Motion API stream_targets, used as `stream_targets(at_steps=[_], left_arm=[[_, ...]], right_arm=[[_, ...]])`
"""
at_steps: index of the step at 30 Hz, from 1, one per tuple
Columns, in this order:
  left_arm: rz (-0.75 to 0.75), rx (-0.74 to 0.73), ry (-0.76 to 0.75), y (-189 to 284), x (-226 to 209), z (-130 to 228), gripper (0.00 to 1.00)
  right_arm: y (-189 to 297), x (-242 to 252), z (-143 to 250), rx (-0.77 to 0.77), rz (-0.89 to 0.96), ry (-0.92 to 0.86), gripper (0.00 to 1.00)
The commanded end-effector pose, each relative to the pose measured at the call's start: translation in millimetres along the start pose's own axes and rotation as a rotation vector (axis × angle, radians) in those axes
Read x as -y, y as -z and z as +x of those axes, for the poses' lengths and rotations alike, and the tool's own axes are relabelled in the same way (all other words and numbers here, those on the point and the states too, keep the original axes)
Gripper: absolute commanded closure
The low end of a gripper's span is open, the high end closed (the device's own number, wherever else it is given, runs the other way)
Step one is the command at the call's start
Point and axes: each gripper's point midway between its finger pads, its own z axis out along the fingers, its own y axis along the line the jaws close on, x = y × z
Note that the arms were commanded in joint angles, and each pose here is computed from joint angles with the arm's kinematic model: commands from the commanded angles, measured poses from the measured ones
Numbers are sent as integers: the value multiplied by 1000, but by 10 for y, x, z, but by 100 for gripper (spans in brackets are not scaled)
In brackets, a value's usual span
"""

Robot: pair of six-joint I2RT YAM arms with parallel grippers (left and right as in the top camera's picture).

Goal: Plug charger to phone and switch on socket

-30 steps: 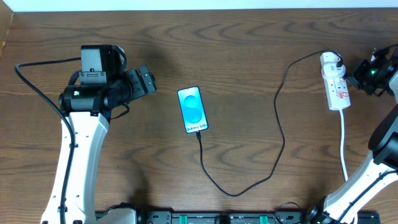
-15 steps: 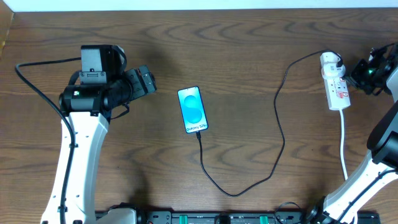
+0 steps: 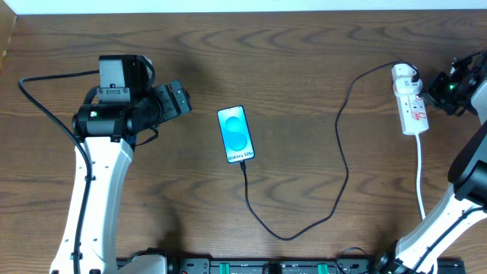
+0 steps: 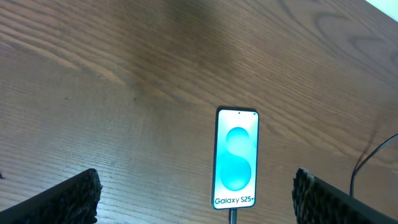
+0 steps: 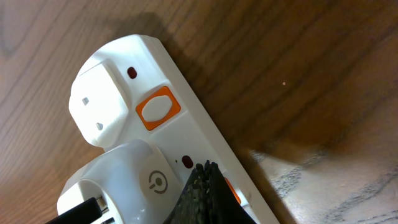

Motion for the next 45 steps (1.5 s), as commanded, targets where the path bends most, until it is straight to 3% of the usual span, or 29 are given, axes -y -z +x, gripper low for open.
stream_targets(at_steps=[1,27,45], left_arm=[[-12,12,-8,27,-23,-27,2],[-12,12,-8,27,-23,-27,2],[-12,12,-8,27,-23,-27,2]], right_arm=[[-164,-267,299,-97,-64,23,99],[-296,-624,721,-219,-62,81,99],[-326,-671,780,-230,-47,97,99]])
